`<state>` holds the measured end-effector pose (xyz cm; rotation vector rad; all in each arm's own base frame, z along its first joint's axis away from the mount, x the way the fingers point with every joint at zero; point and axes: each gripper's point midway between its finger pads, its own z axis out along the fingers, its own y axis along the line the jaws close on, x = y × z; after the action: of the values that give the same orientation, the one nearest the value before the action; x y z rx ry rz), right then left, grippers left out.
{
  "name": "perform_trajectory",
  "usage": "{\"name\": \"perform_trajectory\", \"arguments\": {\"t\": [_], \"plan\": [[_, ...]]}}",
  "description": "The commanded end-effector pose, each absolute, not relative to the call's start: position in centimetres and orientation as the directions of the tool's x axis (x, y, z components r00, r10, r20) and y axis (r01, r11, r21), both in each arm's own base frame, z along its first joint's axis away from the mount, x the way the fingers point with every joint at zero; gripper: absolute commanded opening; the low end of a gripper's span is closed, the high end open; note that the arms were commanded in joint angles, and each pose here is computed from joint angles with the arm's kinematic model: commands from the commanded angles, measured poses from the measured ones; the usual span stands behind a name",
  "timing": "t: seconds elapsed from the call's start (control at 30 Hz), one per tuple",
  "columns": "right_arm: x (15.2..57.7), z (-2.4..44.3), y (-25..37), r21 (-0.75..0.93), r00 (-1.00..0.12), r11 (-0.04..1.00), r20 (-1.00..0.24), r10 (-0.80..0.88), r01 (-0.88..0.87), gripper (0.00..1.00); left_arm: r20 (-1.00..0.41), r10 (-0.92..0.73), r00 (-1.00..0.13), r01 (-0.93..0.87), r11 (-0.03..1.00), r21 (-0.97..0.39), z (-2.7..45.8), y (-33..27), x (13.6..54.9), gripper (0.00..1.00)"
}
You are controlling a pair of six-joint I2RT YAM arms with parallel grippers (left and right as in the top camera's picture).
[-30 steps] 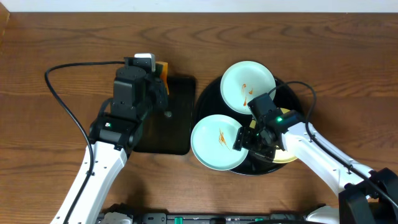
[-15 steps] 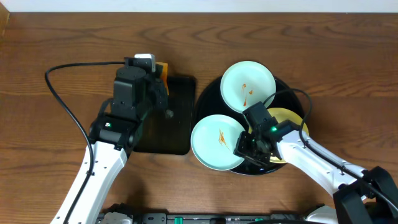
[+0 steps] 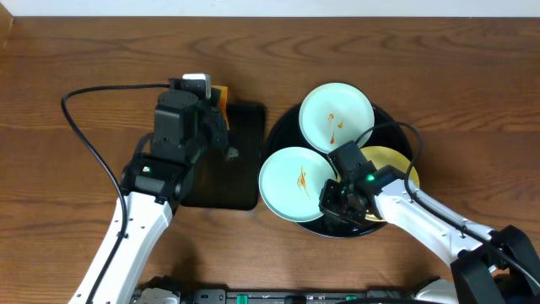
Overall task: Clean dirty plates on tray and stack at the side
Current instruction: 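Grip the rim of the pale green plate with the right gripper, then dip the sponge into the soapy water in the black tray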
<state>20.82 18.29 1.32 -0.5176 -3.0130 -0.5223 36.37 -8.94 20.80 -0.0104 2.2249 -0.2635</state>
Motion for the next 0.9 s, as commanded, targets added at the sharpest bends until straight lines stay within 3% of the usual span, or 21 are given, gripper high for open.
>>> {"name": "perform_trajectory", "arguments": {"t": [0.0,0.27,0.37,0.5,0.87], "plan": [[20.2,0.9,18.5,0.304,-0.947,0.897,0.098,0.304,0.320,0.12,-0.793,-0.094,-0.602,0.095,0.978,-0.188,21.8,-9.0,36.5,0.09],[20.0,0.7,18.5,0.291,-0.952,0.906,0.085,0.294,0.306,0.07,-0.793,-0.094,-0.602,0.095,0.978,-0.188,21.8,-9.0,36.5,0.09],[20.0,0.7,18.6,0.295,-0.952,0.905,0.083,0.294,0.306,0.18,-0.792,-0.093,-0.603,0.095,0.978,-0.187,21.8,-9.0,36.5,0.09],[20.2,0.8,18.7,0.302,-0.952,0.903,0.078,0.295,0.304,0.01,-0.790,-0.093,-0.606,0.094,0.978,-0.187,21.7,-9.0,36.4,0.09],[20.7,0.8,18.5,0.298,-0.952,0.905,0.052,0.302,0.303,0.01,-0.773,-0.086,-0.629,0.089,0.979,-0.182,21.1,-8.9,36.0,0.09]]}}
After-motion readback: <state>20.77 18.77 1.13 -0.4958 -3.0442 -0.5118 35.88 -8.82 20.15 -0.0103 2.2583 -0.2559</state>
